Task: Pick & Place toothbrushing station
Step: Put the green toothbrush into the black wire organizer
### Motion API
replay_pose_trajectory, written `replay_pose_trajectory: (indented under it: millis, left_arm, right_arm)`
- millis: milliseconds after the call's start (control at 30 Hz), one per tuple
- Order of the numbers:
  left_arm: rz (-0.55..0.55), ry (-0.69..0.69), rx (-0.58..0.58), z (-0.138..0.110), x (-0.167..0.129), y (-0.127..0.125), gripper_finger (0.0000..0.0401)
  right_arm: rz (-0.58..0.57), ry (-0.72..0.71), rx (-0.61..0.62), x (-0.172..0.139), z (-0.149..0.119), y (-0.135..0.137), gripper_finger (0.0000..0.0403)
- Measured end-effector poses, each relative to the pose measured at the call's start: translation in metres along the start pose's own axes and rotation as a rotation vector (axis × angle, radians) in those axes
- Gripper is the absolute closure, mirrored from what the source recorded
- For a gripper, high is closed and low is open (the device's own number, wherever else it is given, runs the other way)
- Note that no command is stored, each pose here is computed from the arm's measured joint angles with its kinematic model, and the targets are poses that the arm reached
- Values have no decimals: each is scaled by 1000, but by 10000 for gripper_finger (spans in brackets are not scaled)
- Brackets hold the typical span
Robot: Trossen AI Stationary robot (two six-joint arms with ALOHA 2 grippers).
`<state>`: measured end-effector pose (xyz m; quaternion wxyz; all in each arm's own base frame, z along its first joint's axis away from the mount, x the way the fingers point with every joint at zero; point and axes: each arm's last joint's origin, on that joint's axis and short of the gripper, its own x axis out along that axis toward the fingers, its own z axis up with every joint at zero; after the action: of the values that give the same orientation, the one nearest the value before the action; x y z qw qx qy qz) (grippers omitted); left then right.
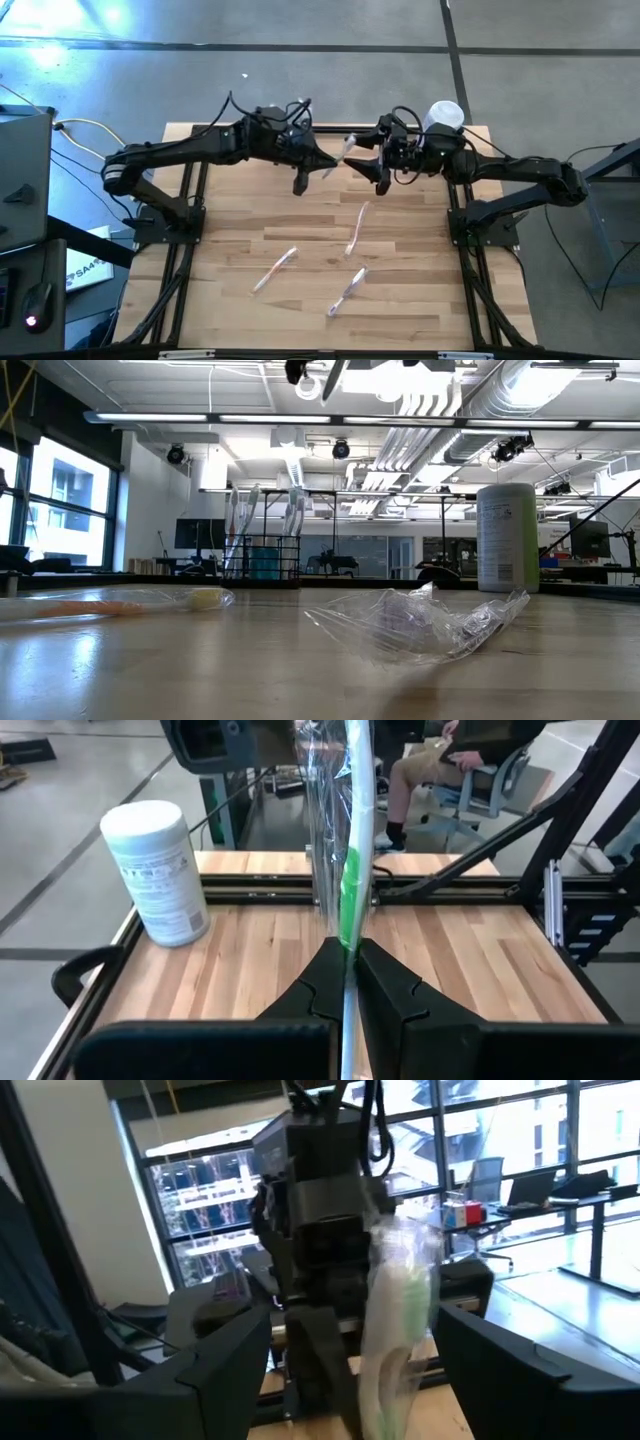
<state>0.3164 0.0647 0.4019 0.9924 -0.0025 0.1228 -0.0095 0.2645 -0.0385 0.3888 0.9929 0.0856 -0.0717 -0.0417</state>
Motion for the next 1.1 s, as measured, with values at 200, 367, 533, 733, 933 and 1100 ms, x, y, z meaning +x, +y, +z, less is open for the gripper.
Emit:
replay_pose_trajectory:
  millis: [200,367,533,733,933,1100]
  left_arm:
    - [0,-22,9,0,5,1,394]
    - [2,-67,20,5,4,1,394]
    - [3,-72,37,5,4,1,394]
    - [4,-83,48,6,4,1,394]
    - [4,-83,49,6,4,1,394]
    - [4,-73,45,5,4,1,394]
  right_arm:
    - [-20,7,0,0,-1,-1,132]
    - [-36,27,1,0,-3,-1,132]
    - [-35,26,1,0,-3,-1,132]
    - [-36,31,1,2,-5,-2,140]
    - [-10,57,30,12,-15,-4,177]
    - [0,44,33,12,-13,-6,221]
